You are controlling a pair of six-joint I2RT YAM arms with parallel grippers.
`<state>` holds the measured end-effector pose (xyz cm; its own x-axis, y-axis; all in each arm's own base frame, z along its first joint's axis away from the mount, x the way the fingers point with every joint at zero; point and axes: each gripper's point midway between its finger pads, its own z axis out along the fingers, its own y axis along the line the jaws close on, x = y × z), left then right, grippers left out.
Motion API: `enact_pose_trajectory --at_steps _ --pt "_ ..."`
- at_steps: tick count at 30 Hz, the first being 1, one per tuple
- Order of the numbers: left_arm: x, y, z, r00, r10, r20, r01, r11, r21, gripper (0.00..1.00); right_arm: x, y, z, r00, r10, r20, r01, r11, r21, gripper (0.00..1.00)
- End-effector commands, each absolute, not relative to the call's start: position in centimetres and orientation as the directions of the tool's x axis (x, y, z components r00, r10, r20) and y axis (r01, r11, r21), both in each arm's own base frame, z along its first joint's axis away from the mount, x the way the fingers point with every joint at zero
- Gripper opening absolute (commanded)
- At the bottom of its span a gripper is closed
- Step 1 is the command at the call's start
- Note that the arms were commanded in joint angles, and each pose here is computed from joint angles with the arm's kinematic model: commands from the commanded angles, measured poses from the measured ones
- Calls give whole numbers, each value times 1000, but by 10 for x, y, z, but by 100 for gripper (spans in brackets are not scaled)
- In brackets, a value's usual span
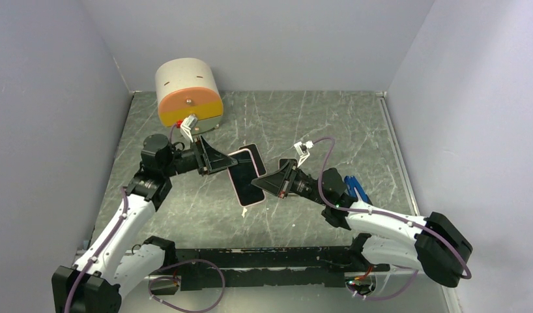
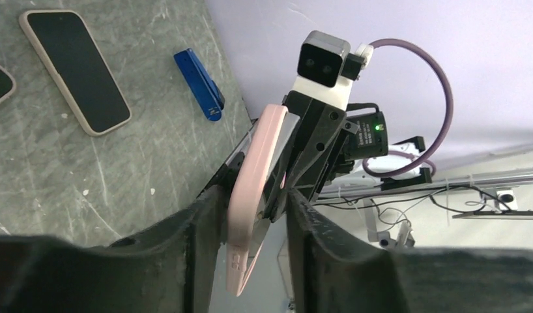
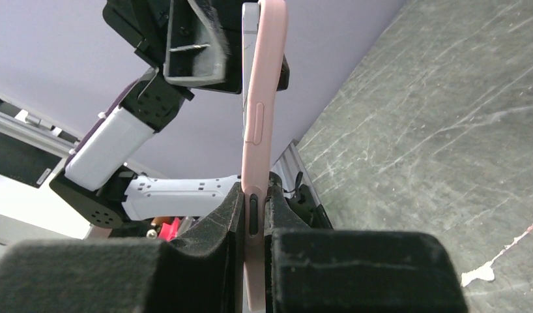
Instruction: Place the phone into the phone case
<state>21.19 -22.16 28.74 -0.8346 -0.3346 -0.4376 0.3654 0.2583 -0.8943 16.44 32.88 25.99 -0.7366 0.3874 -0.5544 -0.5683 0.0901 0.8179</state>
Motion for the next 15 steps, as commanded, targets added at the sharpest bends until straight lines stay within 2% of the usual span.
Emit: enact_pose_trajectory --at_steps 1,3,5,10,15 --pt "208 -224 295 -829 -343 -441 382 227 -896 53 166 324 301 -653 477 -588 -660 23 751 0" --pt "210 -226 294 -828 -355 -434 386 201 -900 58 166 323 308 -636 490 -597 -679 14 734 0" --pt "210 -228 293 -835 -356 -420 384 172 -907 59 166 322 315 -617 505 -604 -694 15 720 0" --pt "207 -237 288 -860 -336 -385 363 128 -923 58 172 320 324 -589 539 -602 -704 23 709 0" --pt "199 -250 294 -862 -299 -409 401 90 -912 54 174 325 318 -605 533 -592 -691 19 723 0"
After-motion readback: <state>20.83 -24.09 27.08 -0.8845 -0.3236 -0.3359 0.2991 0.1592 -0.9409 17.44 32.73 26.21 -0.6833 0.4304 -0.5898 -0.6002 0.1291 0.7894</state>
